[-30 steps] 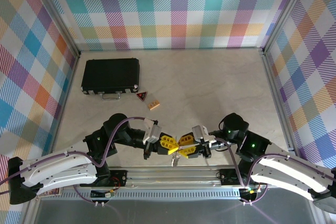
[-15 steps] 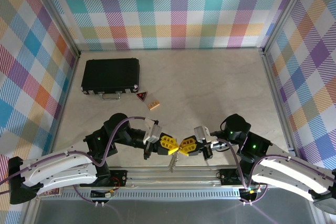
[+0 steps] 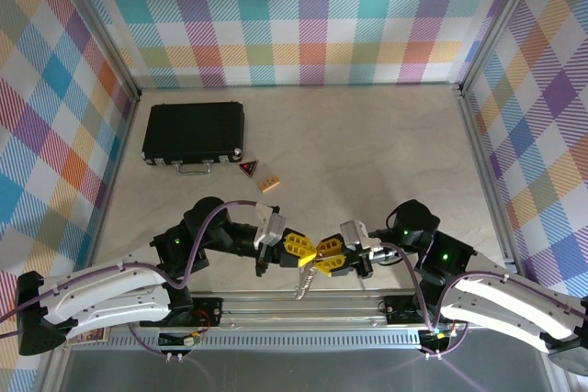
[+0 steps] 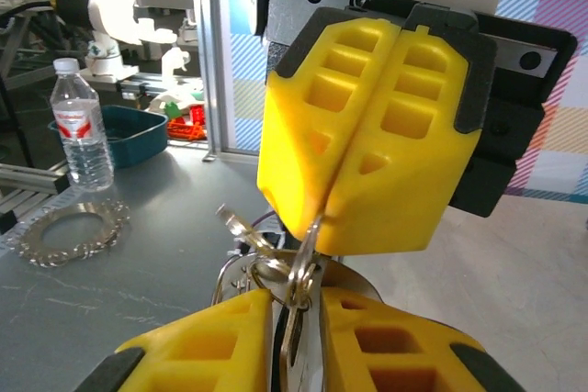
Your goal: Put the keys on the keyring
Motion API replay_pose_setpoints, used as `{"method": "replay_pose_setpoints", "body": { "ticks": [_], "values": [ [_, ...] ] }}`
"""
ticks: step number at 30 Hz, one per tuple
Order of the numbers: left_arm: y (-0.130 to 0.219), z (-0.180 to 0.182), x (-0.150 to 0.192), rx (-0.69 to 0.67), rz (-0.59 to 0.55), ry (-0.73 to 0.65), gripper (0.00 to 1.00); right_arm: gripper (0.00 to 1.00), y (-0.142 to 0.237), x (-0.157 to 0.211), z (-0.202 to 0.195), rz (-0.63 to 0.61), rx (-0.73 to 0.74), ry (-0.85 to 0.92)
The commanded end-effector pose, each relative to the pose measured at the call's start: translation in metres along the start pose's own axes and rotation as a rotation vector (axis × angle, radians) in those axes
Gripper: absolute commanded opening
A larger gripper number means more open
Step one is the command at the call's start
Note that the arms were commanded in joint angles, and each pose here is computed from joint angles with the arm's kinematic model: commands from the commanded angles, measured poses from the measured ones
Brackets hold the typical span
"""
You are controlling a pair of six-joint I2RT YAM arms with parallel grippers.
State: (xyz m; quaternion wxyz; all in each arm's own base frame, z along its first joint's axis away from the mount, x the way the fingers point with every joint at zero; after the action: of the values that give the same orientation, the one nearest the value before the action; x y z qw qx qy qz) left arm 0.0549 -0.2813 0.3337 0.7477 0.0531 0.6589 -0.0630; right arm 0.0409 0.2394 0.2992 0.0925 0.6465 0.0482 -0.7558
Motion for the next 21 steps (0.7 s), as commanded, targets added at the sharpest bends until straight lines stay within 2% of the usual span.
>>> {"method": "replay_pose_setpoints", "body": {
  "ticks": [1,13,21],
  "values": [
    [0.004,0.006,-0.019,-0.066,-0.07,-0.078,0.0,0.21,0.005,-0.007,0.001,-0.054,0.031,0.04],
    [-0.001,0.005,-0.017,-0.032,-0.066,-0.058,0.0,0.23,0.014,-0.012,-0.008,-0.109,0.156,0.059],
    [-0.001,0.005,-0.013,-0.034,-0.06,-0.051,0.0,0.18,0.014,-0.012,-0.008,-0.111,0.148,0.059]
  ]
}}
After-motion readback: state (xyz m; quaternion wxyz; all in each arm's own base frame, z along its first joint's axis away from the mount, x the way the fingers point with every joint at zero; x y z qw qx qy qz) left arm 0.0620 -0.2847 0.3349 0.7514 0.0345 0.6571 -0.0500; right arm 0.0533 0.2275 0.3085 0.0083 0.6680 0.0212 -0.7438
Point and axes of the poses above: each hand's point on the last joint's axis, 136 mm out from that joint toward the fingers, its own y axis back along the fingers, its own z axis along the line the jaws close on, x = y × z, the point moved 4 cm from there along y, back along the fingers, and after that the axes turned 13 degrees about -y, right-handed, at the moved point
